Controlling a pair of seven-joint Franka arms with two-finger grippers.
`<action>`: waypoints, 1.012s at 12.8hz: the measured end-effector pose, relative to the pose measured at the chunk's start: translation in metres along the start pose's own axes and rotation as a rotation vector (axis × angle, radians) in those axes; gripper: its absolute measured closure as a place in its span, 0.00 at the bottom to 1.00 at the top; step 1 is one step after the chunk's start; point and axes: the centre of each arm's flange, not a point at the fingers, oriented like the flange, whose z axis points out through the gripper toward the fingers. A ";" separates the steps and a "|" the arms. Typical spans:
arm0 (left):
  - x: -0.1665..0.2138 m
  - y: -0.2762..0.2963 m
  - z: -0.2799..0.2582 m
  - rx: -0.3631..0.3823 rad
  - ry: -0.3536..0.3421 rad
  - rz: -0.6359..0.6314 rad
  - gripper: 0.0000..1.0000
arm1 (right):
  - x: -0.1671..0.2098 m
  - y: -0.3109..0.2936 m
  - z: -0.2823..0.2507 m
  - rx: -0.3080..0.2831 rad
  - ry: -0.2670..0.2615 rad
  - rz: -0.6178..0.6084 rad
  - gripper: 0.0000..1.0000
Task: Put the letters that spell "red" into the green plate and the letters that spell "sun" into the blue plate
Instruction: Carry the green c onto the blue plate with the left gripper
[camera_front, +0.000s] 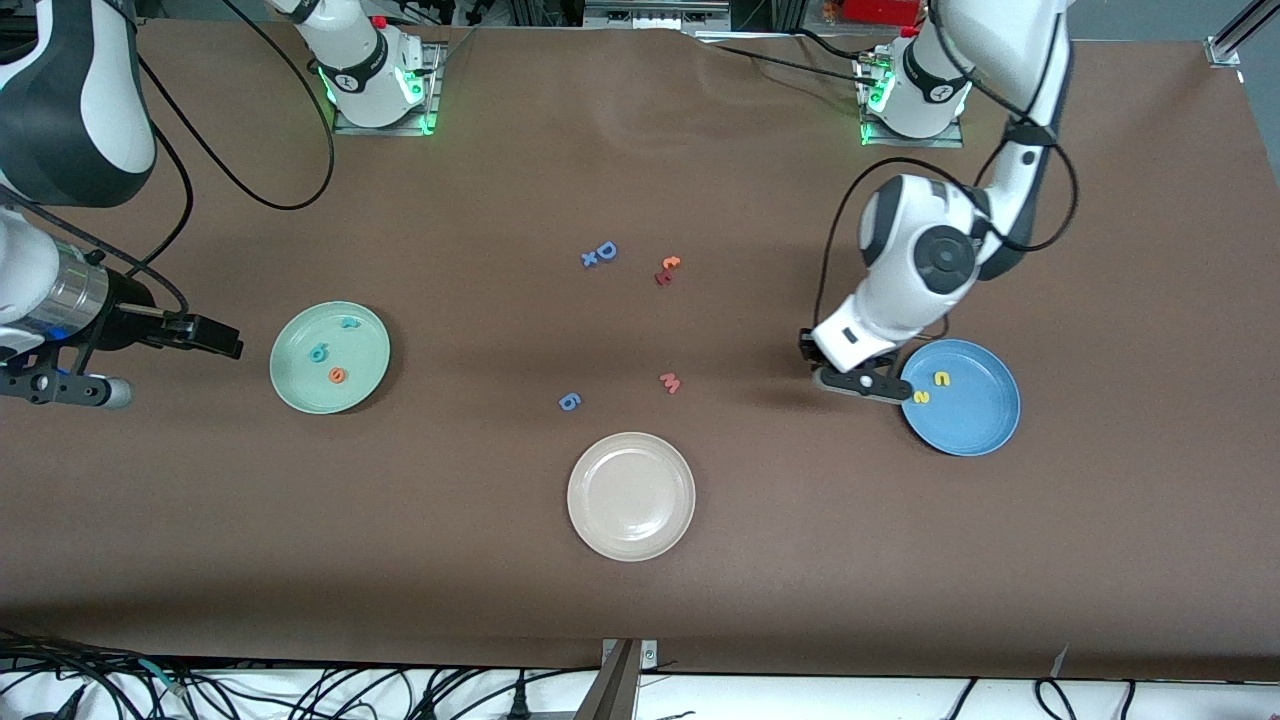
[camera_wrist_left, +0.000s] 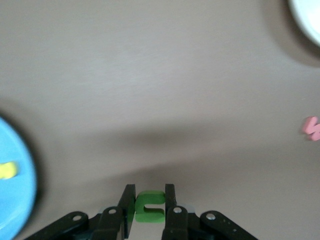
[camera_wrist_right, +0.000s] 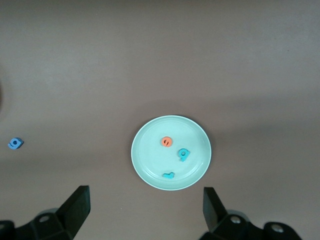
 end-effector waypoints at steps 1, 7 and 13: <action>0.000 -0.019 -0.005 0.009 -0.020 -0.001 0.72 | 0.000 0.001 0.000 0.000 0.002 0.001 0.00; 0.001 -0.115 -0.011 0.061 -0.063 0.014 0.72 | 0.004 0.005 0.006 0.000 -0.001 0.008 0.00; 0.000 -0.199 0.010 0.073 -0.097 0.053 0.69 | 0.009 0.004 0.012 0.001 0.008 0.008 0.00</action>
